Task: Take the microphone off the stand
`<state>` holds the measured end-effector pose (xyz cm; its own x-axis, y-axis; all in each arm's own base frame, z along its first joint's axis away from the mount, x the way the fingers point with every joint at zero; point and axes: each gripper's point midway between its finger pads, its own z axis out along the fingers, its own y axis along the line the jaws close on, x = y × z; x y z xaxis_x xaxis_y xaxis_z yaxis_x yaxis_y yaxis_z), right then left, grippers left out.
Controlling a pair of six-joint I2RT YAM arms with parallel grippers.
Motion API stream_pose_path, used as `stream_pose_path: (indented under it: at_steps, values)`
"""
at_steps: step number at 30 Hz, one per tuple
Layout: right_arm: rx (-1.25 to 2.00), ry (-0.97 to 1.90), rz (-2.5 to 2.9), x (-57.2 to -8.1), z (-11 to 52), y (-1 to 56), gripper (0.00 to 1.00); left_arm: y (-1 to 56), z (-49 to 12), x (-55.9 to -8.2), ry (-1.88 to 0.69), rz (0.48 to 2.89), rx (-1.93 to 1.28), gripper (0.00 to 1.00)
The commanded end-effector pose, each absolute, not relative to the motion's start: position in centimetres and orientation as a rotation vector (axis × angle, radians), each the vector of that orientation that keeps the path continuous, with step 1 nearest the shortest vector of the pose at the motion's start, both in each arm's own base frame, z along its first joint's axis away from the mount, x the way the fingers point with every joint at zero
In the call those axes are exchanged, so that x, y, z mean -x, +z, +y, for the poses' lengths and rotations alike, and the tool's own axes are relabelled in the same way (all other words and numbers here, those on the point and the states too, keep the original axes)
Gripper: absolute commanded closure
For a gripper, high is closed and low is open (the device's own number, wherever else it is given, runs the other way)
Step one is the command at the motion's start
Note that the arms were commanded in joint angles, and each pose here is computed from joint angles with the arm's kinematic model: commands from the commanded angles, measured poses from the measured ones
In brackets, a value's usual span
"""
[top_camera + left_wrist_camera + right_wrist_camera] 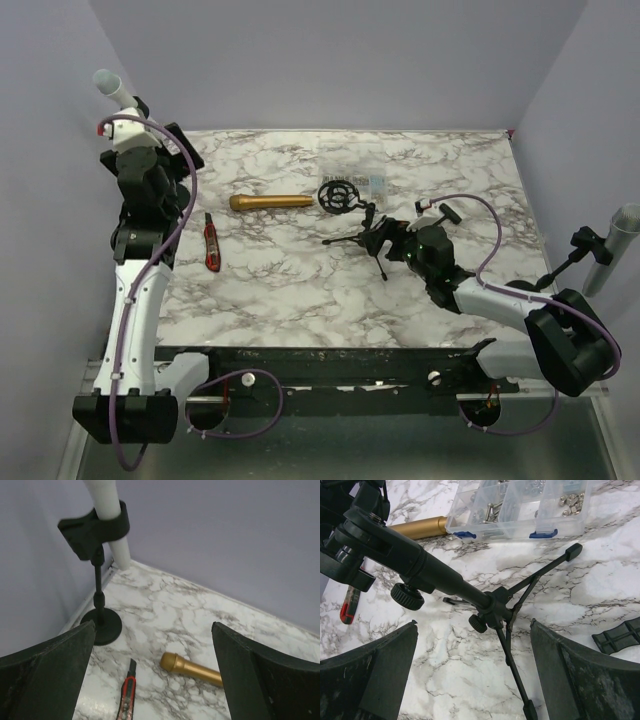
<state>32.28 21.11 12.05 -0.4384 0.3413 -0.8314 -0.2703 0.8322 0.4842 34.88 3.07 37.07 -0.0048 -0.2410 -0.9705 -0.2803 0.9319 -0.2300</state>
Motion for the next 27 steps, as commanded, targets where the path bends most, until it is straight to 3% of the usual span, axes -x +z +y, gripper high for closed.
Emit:
stream_pose_path:
  at_steps: [1,14,22,27]
  values:
    - [-0.059,0.693,1.92,-32.1,21.0,11.7,0.06,39.9,6.6,-36.6,0.074,1.557,0.502,0.01]
    - [-0.06,0.689,1.916,-32.1,20.9,11.8,0.06,42.2,11.9,-44.4,0.129,1.564,0.527,0.02]
    - [-0.058,0.664,1.911,-32.1,20.5,11.5,0.06,40.4,16.2,-46.9,0.257,1.528,0.753,0.02]
    - [-0.061,0.644,1.909,-32.3,20.3,11.3,0.06,40.3,17.3,-48.1,0.258,1.488,0.788,0.08]
